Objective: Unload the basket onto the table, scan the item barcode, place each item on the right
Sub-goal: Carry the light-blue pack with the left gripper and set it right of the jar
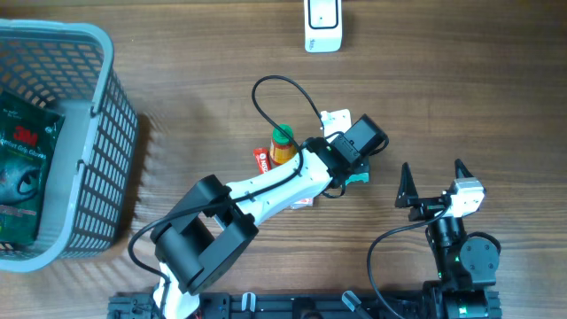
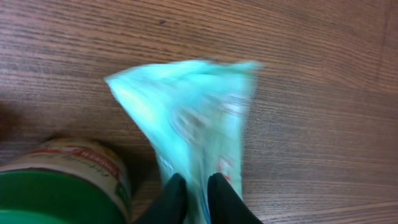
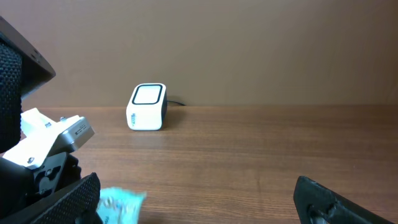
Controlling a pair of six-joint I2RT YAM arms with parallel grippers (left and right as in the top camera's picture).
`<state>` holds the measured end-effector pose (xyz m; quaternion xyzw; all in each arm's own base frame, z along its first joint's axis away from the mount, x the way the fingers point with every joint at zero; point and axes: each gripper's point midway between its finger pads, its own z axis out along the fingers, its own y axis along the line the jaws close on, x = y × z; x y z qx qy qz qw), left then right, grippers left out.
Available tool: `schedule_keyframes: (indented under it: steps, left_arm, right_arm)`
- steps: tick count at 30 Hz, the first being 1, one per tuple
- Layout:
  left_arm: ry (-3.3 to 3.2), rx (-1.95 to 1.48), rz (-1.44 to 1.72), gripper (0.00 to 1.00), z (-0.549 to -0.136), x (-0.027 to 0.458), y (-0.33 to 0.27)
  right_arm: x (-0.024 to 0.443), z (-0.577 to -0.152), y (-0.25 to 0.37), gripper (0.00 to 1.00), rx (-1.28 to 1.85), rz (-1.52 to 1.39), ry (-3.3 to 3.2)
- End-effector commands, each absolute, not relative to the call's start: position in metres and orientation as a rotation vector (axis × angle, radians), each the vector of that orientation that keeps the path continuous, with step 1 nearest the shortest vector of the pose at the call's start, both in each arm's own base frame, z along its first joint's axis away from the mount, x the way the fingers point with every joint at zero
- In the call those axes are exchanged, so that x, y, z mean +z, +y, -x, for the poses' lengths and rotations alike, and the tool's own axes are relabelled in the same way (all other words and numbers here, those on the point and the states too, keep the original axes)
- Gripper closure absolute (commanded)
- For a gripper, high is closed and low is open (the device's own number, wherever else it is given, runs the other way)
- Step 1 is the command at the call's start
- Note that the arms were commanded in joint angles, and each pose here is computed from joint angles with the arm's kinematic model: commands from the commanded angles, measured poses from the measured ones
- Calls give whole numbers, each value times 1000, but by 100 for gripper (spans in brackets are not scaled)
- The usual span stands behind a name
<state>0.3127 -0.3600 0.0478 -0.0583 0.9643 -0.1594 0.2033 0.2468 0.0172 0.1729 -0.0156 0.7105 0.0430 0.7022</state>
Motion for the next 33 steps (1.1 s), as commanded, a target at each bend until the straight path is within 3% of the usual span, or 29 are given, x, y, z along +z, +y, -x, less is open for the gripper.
schedule_keyframes:
  steps: [1, 5, 10, 15, 23, 29, 33]
  left_arm:
    - [2632, -484, 178, 76, -319, 74, -360]
    - [2568, -567, 184, 66, -321, 111, -362]
    - [2469, -666, 195, 75, -321, 164, -359]
    - [2309, -688, 104, 71, -321, 230, -342]
    - [2032, -396, 237, 66, -320, 322, -236]
    - [1823, -210, 487, 39, -309, 378, -128]
    - [1691, -120, 675, 28, -298, 404, -51]
  right_arm:
    - [175, -246, 19, 0, 96, 53, 1572]
    - [175, -246, 19, 0, 95, 53, 1572]
    - [175, -246, 19, 0, 95, 53, 1572]
    - [175, -246, 19, 0, 95, 53, 1572]
    - [175, -246, 19, 0, 95, 53, 1572]
    - [175, -246, 19, 0, 96, 53, 1572]
    - [175, -246, 19, 0, 95, 53, 1572]
